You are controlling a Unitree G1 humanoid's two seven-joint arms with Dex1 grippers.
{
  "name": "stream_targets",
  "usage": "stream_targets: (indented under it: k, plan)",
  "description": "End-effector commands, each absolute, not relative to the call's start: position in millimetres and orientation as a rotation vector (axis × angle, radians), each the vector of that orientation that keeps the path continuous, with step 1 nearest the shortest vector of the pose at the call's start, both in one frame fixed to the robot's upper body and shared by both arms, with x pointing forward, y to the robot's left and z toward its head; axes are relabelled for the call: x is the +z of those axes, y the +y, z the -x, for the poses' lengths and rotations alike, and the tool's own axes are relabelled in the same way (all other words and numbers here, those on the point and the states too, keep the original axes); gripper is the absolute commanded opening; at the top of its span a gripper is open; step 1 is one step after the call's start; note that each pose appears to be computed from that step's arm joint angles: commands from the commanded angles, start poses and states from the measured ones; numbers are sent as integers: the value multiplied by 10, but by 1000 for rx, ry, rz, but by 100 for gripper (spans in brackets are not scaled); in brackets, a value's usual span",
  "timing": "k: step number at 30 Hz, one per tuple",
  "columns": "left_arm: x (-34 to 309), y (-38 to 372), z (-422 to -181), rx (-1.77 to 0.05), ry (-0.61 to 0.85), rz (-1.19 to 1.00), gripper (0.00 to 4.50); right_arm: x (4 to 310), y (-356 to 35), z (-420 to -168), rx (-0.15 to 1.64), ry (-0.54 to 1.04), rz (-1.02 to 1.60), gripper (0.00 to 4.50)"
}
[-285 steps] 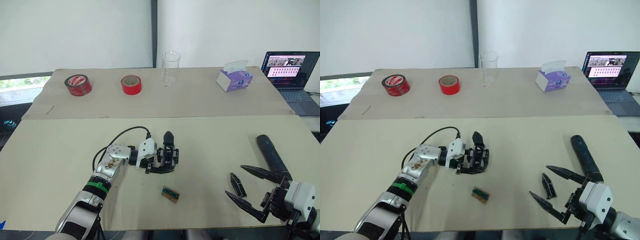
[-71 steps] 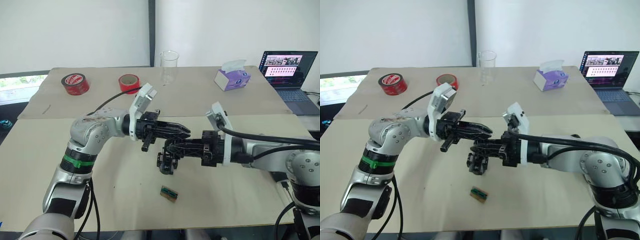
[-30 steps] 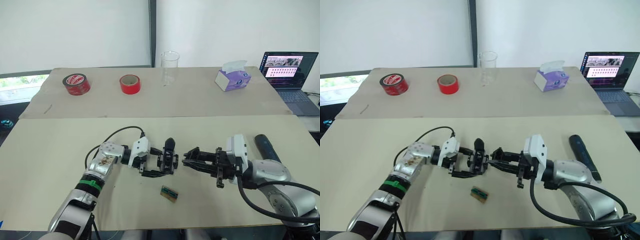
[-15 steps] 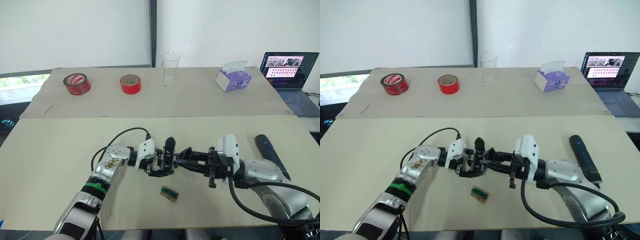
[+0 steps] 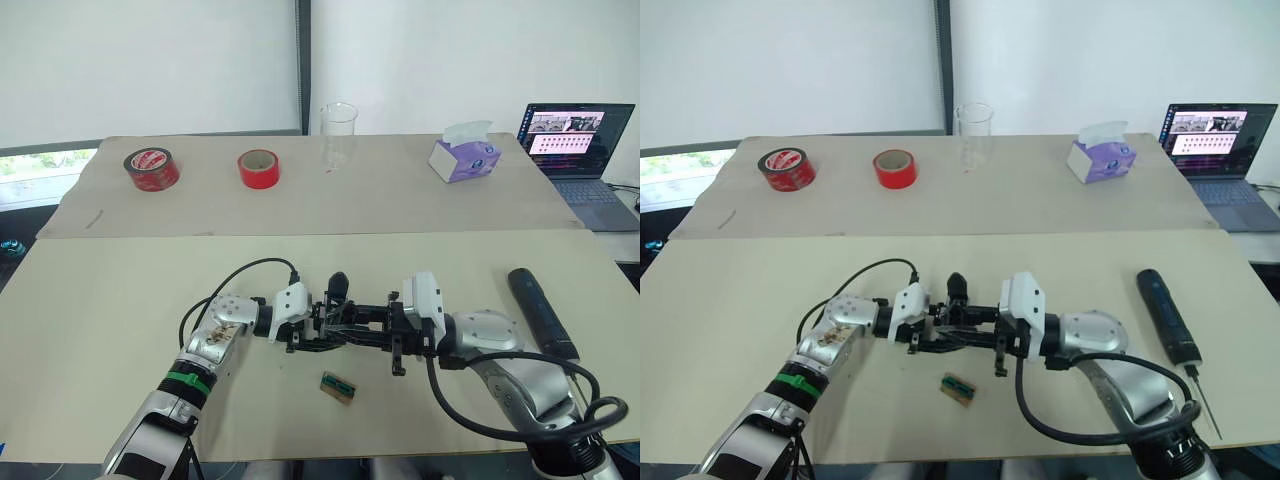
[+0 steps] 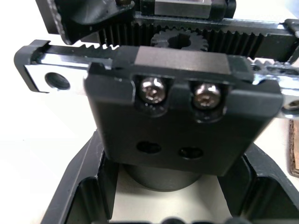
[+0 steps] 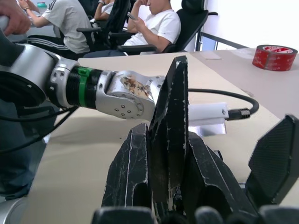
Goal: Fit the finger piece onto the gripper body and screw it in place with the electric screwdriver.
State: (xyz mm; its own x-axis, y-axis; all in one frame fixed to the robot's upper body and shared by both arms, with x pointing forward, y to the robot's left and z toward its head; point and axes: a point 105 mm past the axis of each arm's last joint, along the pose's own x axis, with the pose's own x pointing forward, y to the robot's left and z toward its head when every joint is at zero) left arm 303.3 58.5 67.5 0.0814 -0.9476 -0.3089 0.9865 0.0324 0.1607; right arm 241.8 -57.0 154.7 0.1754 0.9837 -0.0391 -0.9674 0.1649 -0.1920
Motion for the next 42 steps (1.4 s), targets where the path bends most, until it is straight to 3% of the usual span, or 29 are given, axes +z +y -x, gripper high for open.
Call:
stream_targets:
  k: [1,10,26,36,42]
  plan:
    - [636,595,-2988,-1520,141,-414,233,1560,-537,-2484,1421,-139,224,44]
    - [580,626,-2987,-1508,175,-415,233,1557,-446,-2549,1464,-145,218,44]
    - [573,655,-2986,-1492,181,-407,233,1225,-498,-2582,1456,61,251,44]
    - [590,631,-2969,-1488,168,-378,233,1159,-577,-2736,1413,123,325,44]
    - [589,631,-2963,-1489,167,-381,233,1115,-566,-2707,1428,159,305,44]
